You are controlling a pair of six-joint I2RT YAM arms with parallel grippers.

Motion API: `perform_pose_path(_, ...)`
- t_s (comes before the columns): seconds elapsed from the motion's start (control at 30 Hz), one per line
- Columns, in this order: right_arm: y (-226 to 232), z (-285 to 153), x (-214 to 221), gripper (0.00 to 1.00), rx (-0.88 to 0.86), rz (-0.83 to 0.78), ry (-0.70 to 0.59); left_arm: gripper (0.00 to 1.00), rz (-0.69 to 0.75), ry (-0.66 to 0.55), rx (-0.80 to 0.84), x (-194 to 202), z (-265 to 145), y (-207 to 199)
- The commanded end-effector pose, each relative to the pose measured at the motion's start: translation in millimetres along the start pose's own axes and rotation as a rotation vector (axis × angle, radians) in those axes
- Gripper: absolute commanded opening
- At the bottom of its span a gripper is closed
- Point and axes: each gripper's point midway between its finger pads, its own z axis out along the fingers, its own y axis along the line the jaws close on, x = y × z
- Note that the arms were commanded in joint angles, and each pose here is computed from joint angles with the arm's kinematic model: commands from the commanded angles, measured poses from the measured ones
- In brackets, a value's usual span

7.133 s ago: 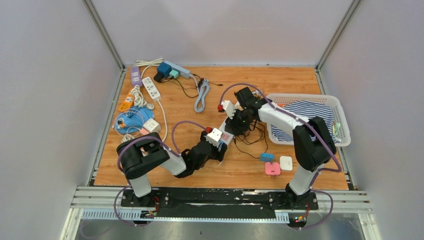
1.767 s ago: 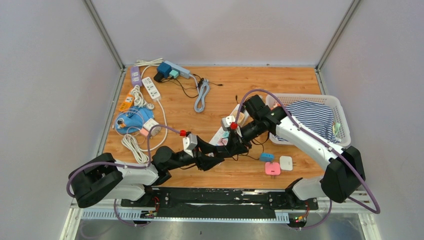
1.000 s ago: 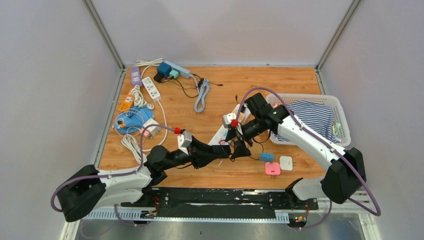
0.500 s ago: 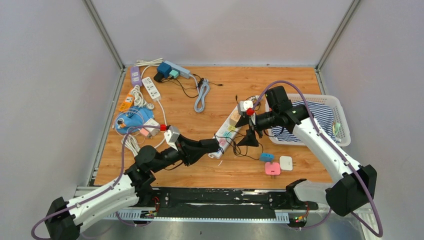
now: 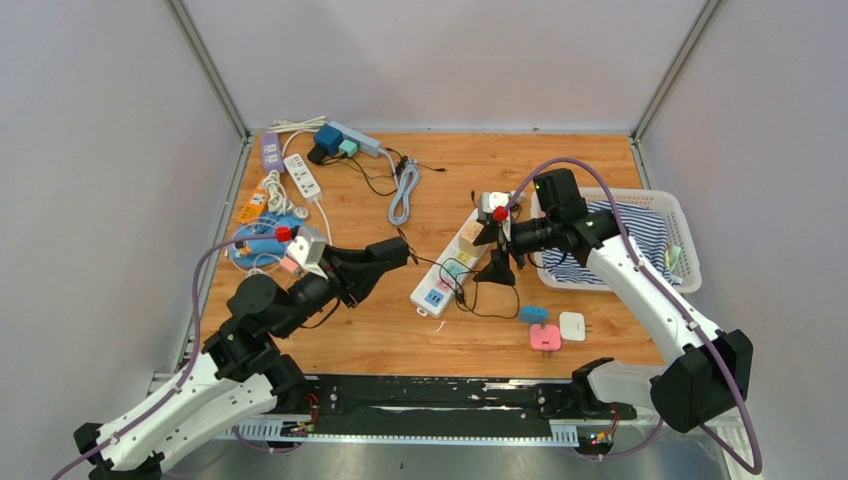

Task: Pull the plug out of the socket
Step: Place the plug at the center of the board.

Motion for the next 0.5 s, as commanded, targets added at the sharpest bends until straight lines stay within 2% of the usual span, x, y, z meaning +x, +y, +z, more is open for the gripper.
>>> perform_pose_path(0.0,-4,-2,5,0.79,0.026,0.022,0.006,0.0,0.079,-0.02,-0.151,-35,-18,21)
perform_pose_path(0.17,-5,-2,6,0.79,0.031,0.024,0.01,0.0,0.126,-0.063,-0.224,-72,-30,26)
perform_pose_path(0.47,-7,-1,9,0.79,0.035,0.03,0.018,0.0,0.281,-0.046,-0.354,-124,-40,38)
